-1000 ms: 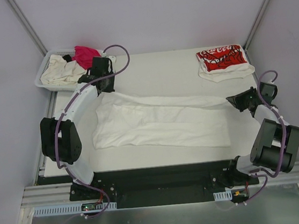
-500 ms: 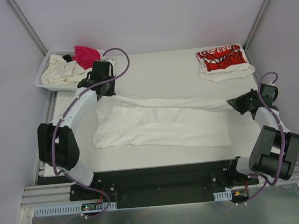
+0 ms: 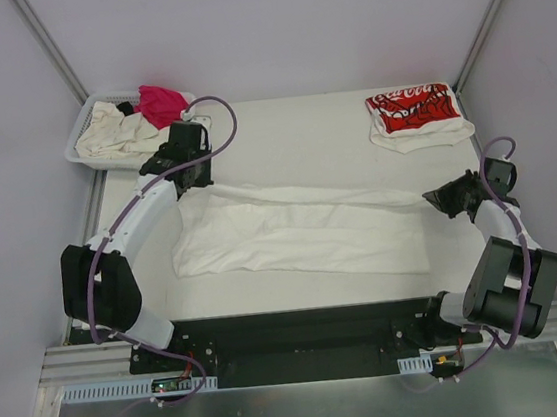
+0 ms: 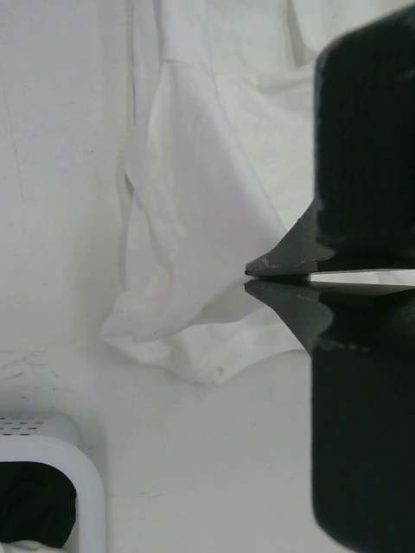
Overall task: Fold and stack the t-shirts
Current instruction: Fold the other side of the tshirt into a rectangle
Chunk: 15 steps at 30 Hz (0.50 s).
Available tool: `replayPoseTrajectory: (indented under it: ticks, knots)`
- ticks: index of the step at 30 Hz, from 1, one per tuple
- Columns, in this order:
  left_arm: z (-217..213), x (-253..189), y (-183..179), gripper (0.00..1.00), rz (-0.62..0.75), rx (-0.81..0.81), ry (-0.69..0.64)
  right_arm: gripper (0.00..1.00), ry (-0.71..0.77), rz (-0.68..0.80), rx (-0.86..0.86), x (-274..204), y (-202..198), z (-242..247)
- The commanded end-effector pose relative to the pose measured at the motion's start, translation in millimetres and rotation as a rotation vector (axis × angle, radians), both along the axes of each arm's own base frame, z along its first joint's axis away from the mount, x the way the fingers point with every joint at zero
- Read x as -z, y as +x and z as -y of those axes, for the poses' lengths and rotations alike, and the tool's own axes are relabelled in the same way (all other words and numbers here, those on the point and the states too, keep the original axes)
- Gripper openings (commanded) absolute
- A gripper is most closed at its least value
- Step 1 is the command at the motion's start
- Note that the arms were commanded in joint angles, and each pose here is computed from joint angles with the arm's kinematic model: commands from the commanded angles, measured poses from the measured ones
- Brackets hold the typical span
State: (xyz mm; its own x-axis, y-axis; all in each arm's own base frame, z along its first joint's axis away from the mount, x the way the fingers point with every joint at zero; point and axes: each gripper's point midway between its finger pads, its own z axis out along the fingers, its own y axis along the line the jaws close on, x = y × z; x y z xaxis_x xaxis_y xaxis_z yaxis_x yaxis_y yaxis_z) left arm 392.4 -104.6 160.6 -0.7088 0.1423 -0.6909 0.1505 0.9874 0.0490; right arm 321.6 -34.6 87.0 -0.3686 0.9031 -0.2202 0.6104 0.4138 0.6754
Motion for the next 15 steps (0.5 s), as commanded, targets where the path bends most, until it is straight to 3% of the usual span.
replayPoseTrajectory:
  ticks: [1, 15]
  knots:
    - [-3.2, -18.5, -9.1, 0.0, 0.06, -0.041, -0.013, 0.01, -0.041, 0.01, -0.015, -8.9, -4.0, -0.2]
    - [-2.0, -2.7, -30.3, 0.0, 0.037, -0.059, -0.033, 0.01, -0.05, -0.053, -0.066, 6.0, -24.0, -15.1]
